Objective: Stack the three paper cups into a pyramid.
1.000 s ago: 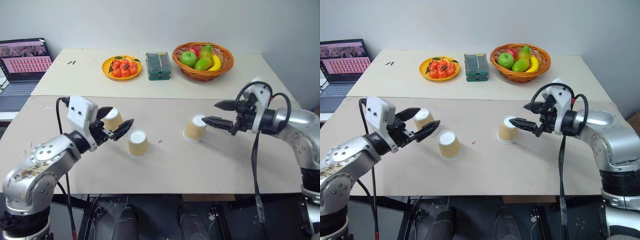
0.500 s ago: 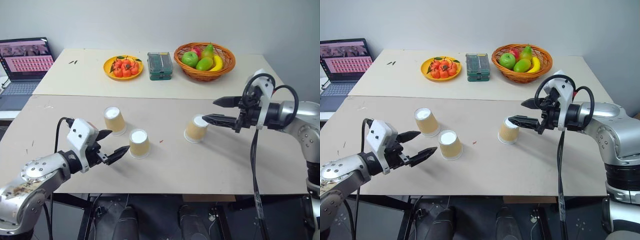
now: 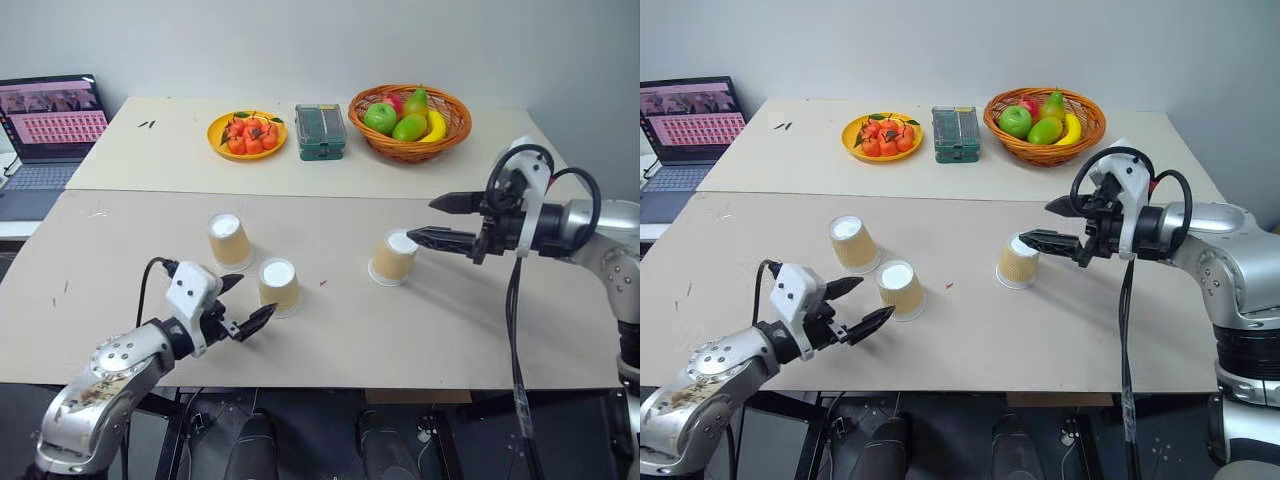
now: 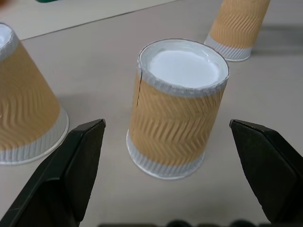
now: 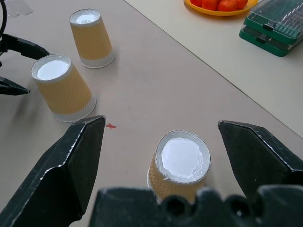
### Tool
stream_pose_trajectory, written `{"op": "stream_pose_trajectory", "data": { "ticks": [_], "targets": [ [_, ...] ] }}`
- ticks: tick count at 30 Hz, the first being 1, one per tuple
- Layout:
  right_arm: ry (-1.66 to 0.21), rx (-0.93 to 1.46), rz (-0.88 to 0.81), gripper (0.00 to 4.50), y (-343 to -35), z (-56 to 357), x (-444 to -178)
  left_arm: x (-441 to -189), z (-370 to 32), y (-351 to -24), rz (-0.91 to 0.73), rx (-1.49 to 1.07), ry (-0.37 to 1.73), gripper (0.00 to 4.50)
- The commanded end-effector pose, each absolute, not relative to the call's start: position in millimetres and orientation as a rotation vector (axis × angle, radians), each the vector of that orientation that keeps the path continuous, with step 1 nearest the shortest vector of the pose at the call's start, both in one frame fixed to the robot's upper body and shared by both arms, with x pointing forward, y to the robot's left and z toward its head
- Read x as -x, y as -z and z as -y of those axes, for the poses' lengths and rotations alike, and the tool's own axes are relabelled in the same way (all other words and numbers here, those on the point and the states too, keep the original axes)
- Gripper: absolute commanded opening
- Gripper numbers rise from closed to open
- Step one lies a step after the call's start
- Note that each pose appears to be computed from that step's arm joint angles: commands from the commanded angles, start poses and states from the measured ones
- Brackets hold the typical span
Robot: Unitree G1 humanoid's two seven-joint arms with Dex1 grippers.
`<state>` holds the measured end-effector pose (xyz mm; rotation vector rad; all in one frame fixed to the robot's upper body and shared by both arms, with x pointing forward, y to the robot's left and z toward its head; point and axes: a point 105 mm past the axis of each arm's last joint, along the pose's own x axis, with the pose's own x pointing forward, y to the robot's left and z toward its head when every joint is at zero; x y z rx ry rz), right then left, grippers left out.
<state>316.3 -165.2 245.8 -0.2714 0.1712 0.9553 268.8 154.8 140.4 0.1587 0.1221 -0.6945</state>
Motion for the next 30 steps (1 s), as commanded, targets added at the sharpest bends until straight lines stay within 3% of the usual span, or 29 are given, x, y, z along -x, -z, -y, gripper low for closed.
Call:
{"op": "stream_pose_trajectory", "data": {
  "ticks": [1, 13, 17, 18, 25, 30],
  "targets": [
    [-0.939, 0.304, -0.108, 4.48, -265, 167, -308, -279, -149, -147, -0.056, -0.195, 0.719, 4.5],
    [-0.905, 0.303, -0.101, 4.48, -269, 169, -298, -305, -126, -160, 0.048, -0.17, 0.804, 4.5],
    [-0.895, 0.301, -0.1, 4.5, -268, 170, -297, -303, -122, -157, 0.037, -0.169, 0.834, 3.63],
    [-0.89, 0.302, -0.101, 4.5, -268, 171, -296, -303, -123, -156, 0.021, -0.176, 0.839, 3.17],
    [-0.879, 0.3, -0.099, 4.5, -267, 171, -295, -307, -129, -162, 0.024, -0.21, 0.824, 3.17],
    [-0.861, 0.298, -0.089, 4.5, -268, 171, -293, -330, -116, -194, 0.119, -0.223, 0.843, 3.17]
  ]
}}
